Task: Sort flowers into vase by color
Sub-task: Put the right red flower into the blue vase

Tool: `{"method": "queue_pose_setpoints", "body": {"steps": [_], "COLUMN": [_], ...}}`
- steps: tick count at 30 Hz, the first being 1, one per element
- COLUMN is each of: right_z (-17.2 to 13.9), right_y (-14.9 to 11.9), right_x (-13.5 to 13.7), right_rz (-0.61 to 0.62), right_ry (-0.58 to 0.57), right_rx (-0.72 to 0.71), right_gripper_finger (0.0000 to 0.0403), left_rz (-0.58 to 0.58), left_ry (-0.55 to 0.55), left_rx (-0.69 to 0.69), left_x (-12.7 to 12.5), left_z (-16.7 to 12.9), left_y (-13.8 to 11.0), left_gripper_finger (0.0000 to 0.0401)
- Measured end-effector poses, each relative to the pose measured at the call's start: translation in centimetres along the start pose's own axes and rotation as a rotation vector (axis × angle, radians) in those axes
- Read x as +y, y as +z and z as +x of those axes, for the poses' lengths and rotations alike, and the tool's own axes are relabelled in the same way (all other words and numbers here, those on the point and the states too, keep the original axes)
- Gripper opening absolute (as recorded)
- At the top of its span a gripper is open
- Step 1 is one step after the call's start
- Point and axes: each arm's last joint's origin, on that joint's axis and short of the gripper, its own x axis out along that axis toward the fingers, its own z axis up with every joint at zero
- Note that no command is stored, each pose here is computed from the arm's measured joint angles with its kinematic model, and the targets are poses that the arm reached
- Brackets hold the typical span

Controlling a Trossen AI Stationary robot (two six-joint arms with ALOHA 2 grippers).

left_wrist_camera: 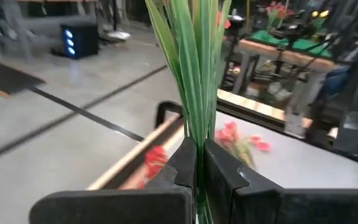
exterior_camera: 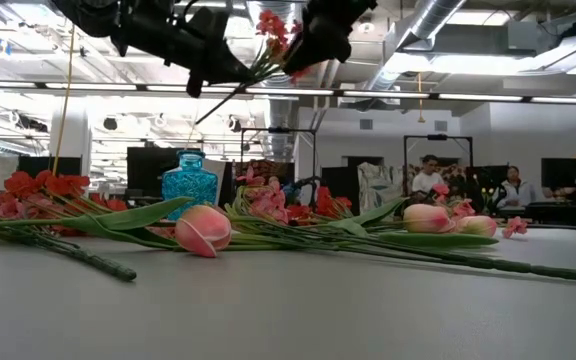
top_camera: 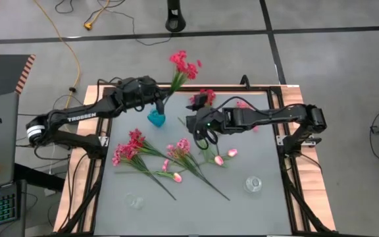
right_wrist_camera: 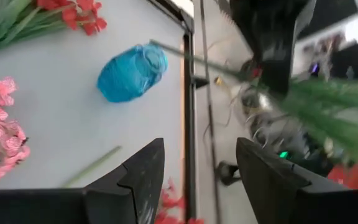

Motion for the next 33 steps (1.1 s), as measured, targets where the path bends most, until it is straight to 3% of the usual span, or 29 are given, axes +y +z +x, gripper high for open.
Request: {"method": "queue_pose_setpoints", "body": {"steps": [9,16,28,33], "right_z": [0.9,1.6,2.7,2.9], "right_y": [-2.1,-2.9,-3.8,-4.1], "right_x": [-0.8,-1.7,-3.4,-3.7], "right_rz": [0.186,0.303,0.501,0.516], "right_ry": [0.024,0.048,0.056,0.049], "right_rx": [0.139,0.143,0.118,0.126], "right_gripper_finger": [0.0225,0.0225,0.0225,0.0225], "left_rz": [0.082,0.182,0.254,0.255], "left_ry": [0.016,0.04,0.025,0.031], "left_rx": [-0.202,-0.351,-0.33,-0.289], "left_x": [0.8,0.9,1.1,1.2], "left_z": [-2.4,-4.3,-3.9,-3.3], "left_y": [-3.0,-5.6,-7.1,-7.8], "left_gripper_finger": [0.0,0.0,0.0,0.0]}}
